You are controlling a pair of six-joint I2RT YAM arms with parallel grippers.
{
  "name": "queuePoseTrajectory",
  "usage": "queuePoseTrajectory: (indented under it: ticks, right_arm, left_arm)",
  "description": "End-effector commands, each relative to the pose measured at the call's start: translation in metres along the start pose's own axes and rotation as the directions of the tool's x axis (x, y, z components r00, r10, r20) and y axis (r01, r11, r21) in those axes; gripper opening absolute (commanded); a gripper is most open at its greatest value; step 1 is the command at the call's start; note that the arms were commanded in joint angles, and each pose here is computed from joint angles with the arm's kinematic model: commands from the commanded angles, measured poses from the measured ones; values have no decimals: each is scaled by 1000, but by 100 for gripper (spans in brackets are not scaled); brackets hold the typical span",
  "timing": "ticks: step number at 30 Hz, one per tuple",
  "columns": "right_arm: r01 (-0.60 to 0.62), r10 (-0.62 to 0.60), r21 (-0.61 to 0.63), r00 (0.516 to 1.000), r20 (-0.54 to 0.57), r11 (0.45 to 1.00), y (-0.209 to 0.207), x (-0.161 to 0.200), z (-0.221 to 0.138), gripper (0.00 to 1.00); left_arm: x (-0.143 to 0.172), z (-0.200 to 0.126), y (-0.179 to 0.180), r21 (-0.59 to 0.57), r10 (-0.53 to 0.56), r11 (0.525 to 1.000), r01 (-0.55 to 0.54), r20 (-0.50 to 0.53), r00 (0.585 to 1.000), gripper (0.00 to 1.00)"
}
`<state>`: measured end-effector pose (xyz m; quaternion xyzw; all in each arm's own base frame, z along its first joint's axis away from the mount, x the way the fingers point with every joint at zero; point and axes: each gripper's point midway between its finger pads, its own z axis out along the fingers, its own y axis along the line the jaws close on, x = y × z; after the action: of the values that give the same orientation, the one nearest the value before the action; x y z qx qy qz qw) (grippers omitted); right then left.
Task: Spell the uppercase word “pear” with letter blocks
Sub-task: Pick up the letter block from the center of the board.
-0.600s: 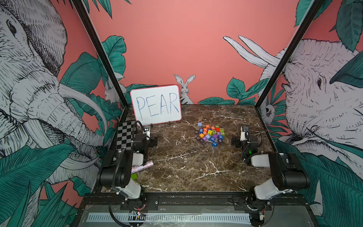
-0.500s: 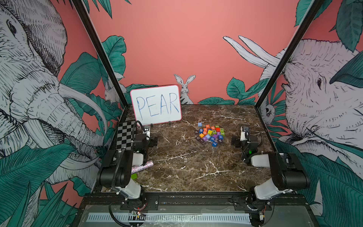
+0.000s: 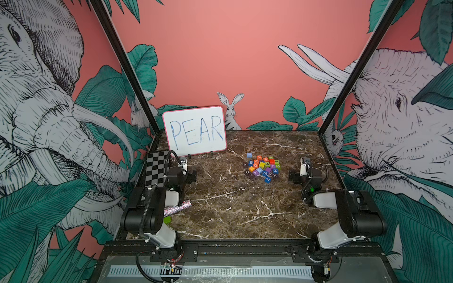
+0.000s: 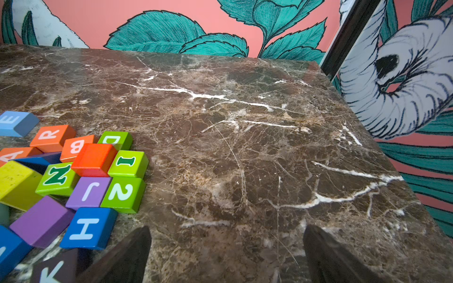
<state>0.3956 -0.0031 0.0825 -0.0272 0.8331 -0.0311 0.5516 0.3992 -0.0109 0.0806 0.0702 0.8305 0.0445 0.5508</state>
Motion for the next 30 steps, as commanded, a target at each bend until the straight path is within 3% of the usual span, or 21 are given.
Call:
queuePoseTrajectory:
  ticks: [1, 10, 12, 15, 20, 25, 30]
  right_arm:
    - [-12, 11, 11, 999, 45, 1000, -4, -10, -1, 99]
    - [-15, 14, 25, 999, 50, 1000, -7, -13, -2, 99]
    - [-3, 3, 30, 1000, 16, 1000, -7, -25, -5, 99]
    - [74, -68, 80, 995, -70, 994, 0, -51, -8, 99]
    - [26, -28, -46, 998, -58, 999, 47, -76, -8, 99]
    - [103, -133, -223, 983, -124, 969, 111, -85, -7, 99]
    - [118, -212, -415, 959, -187, 902, 171, -84, -3, 89]
  left_arm:
    - [-13, -2, 2, 1, -10, 1000, 10, 40, 999, 100]
    - [-15, -2, 5, -15, -10, 1000, 10, 44, 999, 100]
    - [-23, -10, 23, -159, -19, 987, 27, 48, 999, 99]
    - [-33, -25, 33, -300, -33, 954, 11, -67, 997, 100]
    - [-46, -42, 39, -368, -128, 928, 64, -150, 980, 99]
    - [-54, -47, -2, -249, -202, 957, 151, -192, 960, 98]
    - [-65, -49, -79, -45, -109, 994, 101, -208, 972, 92]
